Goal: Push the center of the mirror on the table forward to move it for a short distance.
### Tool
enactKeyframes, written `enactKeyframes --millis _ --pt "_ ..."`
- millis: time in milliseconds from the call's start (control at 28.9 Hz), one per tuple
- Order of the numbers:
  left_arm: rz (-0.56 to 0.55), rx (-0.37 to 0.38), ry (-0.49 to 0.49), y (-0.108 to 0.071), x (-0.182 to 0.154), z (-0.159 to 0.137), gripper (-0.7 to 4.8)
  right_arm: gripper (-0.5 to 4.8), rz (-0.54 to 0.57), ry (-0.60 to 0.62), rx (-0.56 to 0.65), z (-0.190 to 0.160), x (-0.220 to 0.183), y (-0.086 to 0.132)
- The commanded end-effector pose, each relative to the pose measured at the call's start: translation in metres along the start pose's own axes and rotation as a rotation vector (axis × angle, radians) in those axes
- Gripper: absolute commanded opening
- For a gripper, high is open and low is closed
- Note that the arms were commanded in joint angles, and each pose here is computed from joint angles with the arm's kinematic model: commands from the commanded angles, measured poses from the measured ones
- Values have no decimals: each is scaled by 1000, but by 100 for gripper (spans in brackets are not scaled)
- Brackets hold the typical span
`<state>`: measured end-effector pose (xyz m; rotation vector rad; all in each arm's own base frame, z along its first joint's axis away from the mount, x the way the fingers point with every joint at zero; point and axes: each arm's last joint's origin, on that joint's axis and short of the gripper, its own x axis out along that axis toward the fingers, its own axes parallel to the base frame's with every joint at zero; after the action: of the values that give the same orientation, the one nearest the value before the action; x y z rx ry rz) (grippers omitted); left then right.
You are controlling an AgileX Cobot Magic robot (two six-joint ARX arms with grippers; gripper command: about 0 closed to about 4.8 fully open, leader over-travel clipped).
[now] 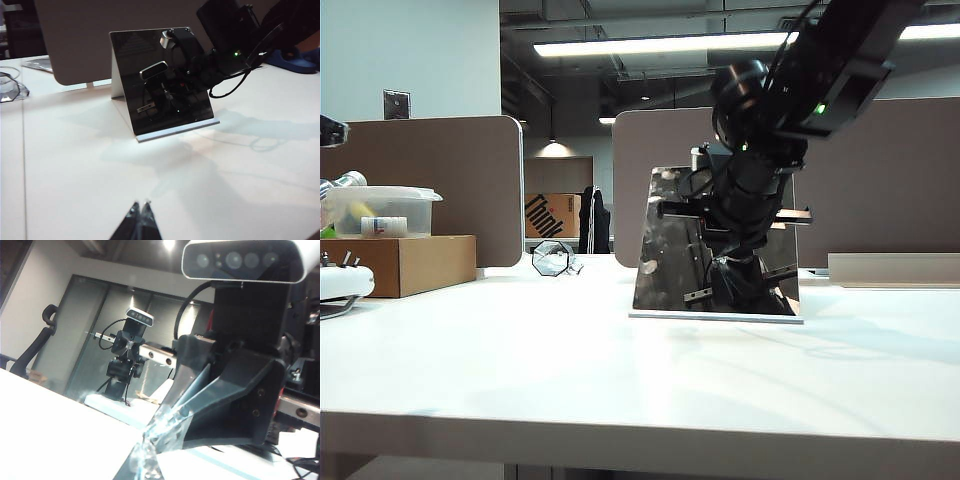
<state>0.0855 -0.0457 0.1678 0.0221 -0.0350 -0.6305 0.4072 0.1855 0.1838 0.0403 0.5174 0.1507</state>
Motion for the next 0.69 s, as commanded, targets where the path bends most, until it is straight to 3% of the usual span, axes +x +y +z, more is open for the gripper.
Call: enactKeyframes --millis 35,691 --pt "28 3 -7 3 0 1 -5 -6 2 -25 -8 11 19 -8" --pt "73 4 -5 7 -1 0 -5 -6 -53 -129 8 61 104 -56"
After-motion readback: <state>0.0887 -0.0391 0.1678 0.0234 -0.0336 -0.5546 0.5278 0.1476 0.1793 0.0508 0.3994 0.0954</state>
